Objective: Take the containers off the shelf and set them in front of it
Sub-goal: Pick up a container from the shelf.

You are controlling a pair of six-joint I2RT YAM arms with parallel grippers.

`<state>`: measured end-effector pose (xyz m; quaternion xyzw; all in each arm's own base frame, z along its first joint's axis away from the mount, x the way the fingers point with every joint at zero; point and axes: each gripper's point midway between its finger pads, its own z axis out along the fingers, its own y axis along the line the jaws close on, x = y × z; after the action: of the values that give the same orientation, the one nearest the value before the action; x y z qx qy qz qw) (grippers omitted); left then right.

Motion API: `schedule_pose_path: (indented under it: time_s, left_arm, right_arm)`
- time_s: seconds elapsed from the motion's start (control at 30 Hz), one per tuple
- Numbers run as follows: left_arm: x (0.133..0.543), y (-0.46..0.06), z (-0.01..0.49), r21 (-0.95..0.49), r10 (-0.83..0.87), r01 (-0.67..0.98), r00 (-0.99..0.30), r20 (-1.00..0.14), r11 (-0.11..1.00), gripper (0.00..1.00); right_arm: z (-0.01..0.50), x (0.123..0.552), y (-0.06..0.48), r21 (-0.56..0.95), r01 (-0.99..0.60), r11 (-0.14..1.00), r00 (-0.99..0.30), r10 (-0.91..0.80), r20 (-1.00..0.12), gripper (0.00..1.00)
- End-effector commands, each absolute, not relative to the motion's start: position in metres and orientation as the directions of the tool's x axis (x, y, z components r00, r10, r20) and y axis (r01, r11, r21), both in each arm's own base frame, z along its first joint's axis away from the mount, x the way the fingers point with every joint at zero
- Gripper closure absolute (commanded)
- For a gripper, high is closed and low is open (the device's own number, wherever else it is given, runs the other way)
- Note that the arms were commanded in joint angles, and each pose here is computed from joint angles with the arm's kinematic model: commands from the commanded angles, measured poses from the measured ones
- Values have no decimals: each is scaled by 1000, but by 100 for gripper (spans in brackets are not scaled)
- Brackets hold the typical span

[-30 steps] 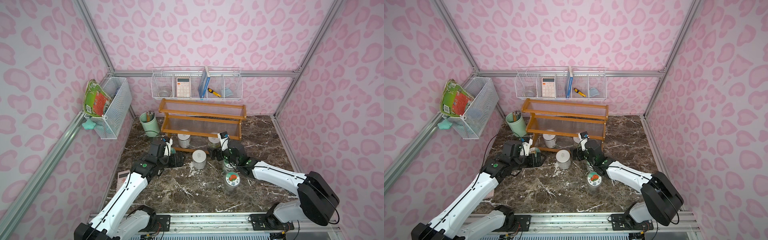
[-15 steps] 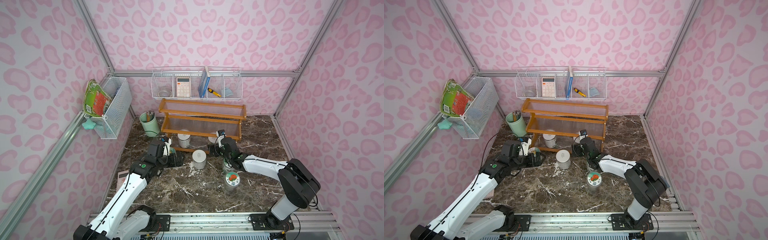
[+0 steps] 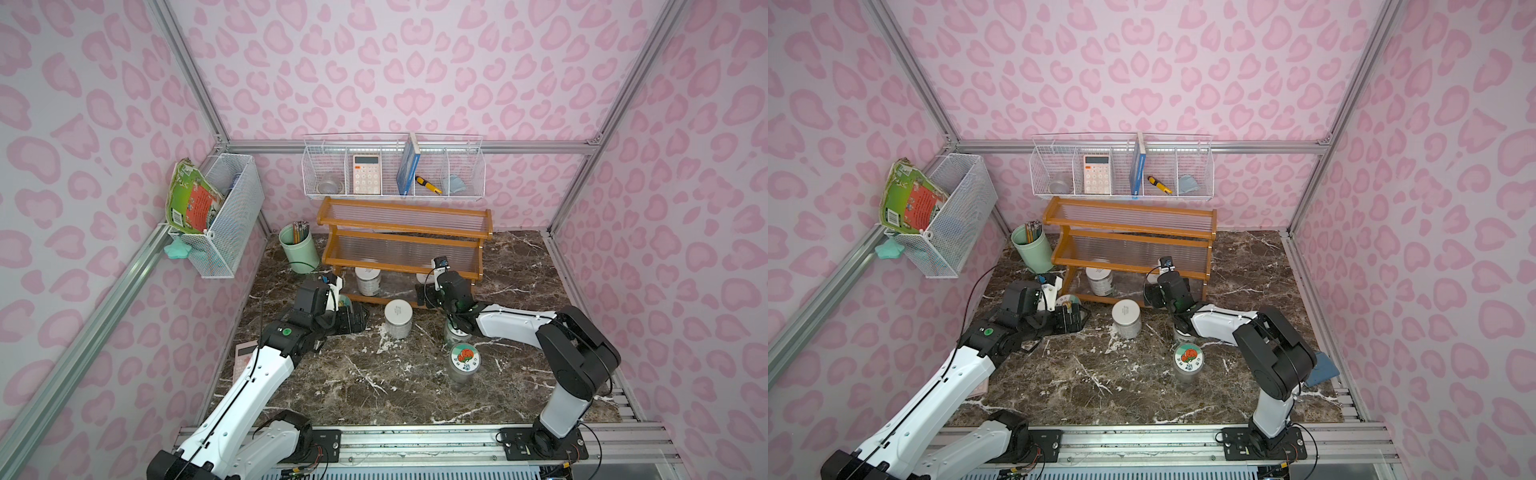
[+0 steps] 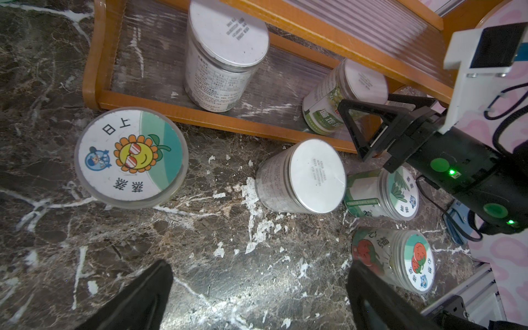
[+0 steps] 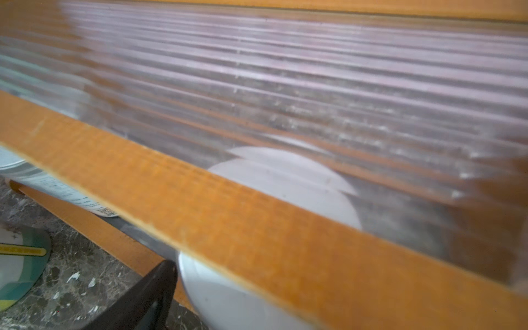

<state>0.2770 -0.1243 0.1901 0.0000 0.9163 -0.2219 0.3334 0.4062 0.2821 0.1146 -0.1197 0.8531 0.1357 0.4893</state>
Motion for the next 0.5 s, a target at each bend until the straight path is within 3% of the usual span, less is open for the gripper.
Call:
schedule_pose_path:
  time_s: [0.0, 0.47]
  left_arm:
    - [276, -124, 190, -407, -147, 148, -780, -608, 901, 1]
    - [275, -124, 189, -410, -149, 147, -780, -607, 900, 1]
  right_arm:
    - [126, 413, 290, 107, -363, 926, -452, -74, -889, 1]
    - [121, 428, 293, 71, -366, 928, -421, -97, -902, 1]
